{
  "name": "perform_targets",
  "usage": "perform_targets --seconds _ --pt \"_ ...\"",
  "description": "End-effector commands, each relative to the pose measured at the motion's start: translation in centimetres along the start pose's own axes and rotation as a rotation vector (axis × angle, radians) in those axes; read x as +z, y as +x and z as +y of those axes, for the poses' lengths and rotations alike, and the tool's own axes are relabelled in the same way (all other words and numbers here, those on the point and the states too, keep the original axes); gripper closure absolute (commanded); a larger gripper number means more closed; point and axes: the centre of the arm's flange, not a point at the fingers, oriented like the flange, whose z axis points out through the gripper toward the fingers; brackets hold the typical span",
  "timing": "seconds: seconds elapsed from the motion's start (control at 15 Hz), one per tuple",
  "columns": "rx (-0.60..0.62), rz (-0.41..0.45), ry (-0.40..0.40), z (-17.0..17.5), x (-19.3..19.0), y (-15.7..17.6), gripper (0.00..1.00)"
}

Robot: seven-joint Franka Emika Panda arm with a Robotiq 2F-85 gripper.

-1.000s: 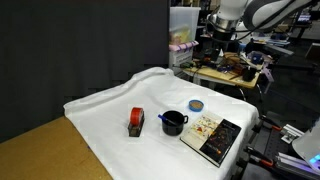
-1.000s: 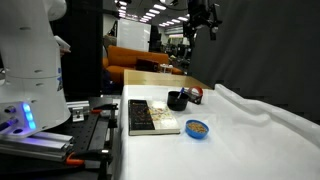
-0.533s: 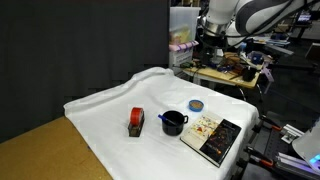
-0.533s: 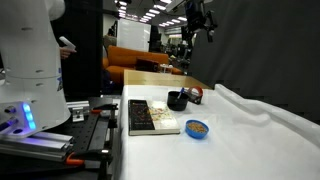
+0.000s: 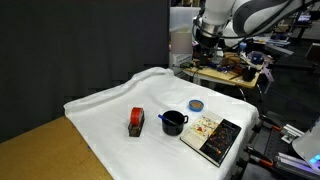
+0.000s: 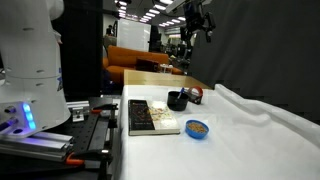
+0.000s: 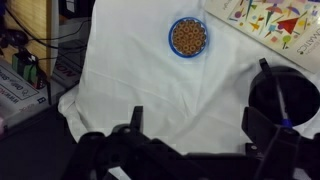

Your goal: Take the marker from the cup and put it on the table

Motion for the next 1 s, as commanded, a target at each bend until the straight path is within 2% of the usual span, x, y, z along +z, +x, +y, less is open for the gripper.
perform_targets --seconds 0.0,0.47,0.93 --pt "0.000 0.000 0.000 0.0 0.0 0.0 0.00" --pt "0.003 -0.025 0.006 -0.3 0.3 0.9 0.00" --pt "-0.049 -0.020 -0.033 -3.6 0.0 4.4 0.00"
